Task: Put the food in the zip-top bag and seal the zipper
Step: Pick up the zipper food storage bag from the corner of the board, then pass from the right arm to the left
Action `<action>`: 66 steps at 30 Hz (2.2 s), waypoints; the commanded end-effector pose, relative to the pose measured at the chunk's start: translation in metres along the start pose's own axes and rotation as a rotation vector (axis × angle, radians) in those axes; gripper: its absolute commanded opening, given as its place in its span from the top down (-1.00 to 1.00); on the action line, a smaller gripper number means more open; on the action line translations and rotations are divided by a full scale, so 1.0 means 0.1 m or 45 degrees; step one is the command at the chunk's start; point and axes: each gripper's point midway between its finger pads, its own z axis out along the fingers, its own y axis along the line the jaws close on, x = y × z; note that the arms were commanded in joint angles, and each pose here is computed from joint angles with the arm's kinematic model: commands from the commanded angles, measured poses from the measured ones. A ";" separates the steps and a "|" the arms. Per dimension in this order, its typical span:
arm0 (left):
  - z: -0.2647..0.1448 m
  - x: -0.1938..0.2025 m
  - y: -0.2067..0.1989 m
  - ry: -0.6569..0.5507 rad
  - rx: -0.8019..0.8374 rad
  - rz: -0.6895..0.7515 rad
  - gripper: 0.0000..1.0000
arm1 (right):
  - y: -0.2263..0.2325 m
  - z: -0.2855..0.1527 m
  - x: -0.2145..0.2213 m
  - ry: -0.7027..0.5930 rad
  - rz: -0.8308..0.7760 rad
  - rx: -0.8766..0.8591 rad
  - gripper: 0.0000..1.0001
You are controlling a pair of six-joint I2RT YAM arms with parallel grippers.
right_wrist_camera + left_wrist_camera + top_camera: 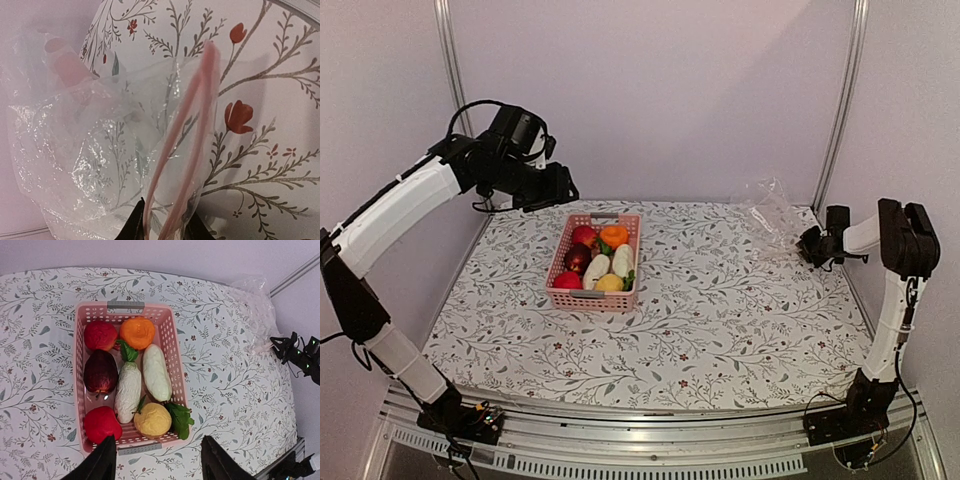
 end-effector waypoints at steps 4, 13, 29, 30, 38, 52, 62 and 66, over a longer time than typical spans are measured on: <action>-0.02 0.04 0.03 0.003 -0.010 -0.013 -0.14 | 0.15 -0.05 0.07 0.032 -0.049 -0.126 0.68; 0.15 0.05 -0.05 -0.009 0.046 0.013 -0.14 | 0.58 -0.67 0.20 0.068 -0.207 -0.315 0.85; 0.53 0.42 -1.56 0.052 0.686 0.482 -0.33 | 1.73 -2.34 1.65 0.304 -0.710 -0.650 0.83; 0.55 0.47 -1.65 0.066 0.724 0.489 -0.33 | 1.74 -2.40 1.71 0.323 -0.719 -0.658 0.83; 0.98 1.01 -2.06 0.211 0.817 0.545 -0.39 | 1.64 -2.52 2.08 0.513 -0.738 -0.719 0.43; 0.86 1.06 -2.37 0.135 0.855 0.539 -0.43 | 1.92 -2.71 2.32 0.668 -0.730 -0.912 0.00; 0.97 1.44 -2.37 0.060 0.755 0.551 -0.47 | 1.66 -2.50 2.63 0.791 -0.697 -0.822 -0.05; 1.01 1.65 -2.42 0.034 0.706 0.537 -0.49 | 1.49 -2.47 2.76 0.840 -0.692 -0.796 -0.08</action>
